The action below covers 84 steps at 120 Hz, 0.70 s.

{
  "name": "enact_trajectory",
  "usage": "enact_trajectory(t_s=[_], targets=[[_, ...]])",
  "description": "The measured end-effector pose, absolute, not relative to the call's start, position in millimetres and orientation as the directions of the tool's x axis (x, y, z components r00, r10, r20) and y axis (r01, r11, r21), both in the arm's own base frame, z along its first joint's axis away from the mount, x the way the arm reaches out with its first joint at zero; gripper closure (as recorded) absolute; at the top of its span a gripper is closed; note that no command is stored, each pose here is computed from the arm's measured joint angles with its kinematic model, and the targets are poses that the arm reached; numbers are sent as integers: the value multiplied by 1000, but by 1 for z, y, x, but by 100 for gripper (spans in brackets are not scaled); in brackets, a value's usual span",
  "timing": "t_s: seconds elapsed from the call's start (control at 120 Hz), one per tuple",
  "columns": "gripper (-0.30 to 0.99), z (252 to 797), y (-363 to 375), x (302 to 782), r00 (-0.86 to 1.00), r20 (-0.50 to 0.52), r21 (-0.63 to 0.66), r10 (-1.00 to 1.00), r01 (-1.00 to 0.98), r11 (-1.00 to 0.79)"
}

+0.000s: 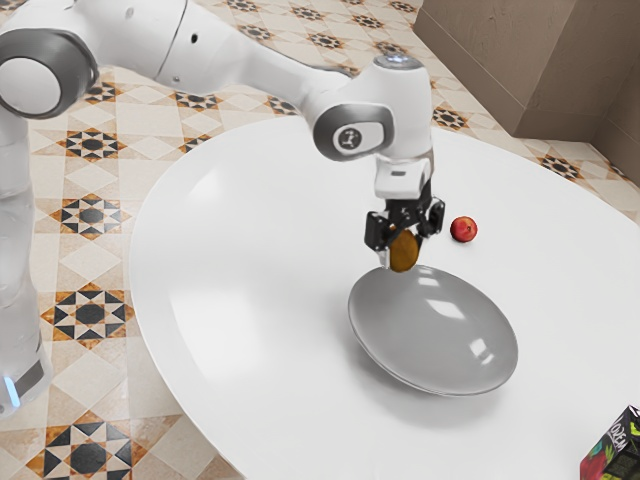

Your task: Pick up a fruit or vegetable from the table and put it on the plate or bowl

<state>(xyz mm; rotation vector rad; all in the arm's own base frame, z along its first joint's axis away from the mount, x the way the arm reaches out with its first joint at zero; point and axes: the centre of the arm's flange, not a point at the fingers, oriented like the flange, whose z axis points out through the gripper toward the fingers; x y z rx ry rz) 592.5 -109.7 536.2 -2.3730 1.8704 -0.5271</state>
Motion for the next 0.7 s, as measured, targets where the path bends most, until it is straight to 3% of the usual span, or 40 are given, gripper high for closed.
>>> enact_trajectory(t_s=[0.233,0.425,0.542,0.7], targets=[[69,532,-169,577,173,198,-235,-965,-947,-218],[23,526,-166,581,211,179,-217,-961,-944,-248],[10,535,-150,588,240,174,-225,-955,-935,-276],[4,539,-152,589,246,173,-225,-954,-933,-281]])
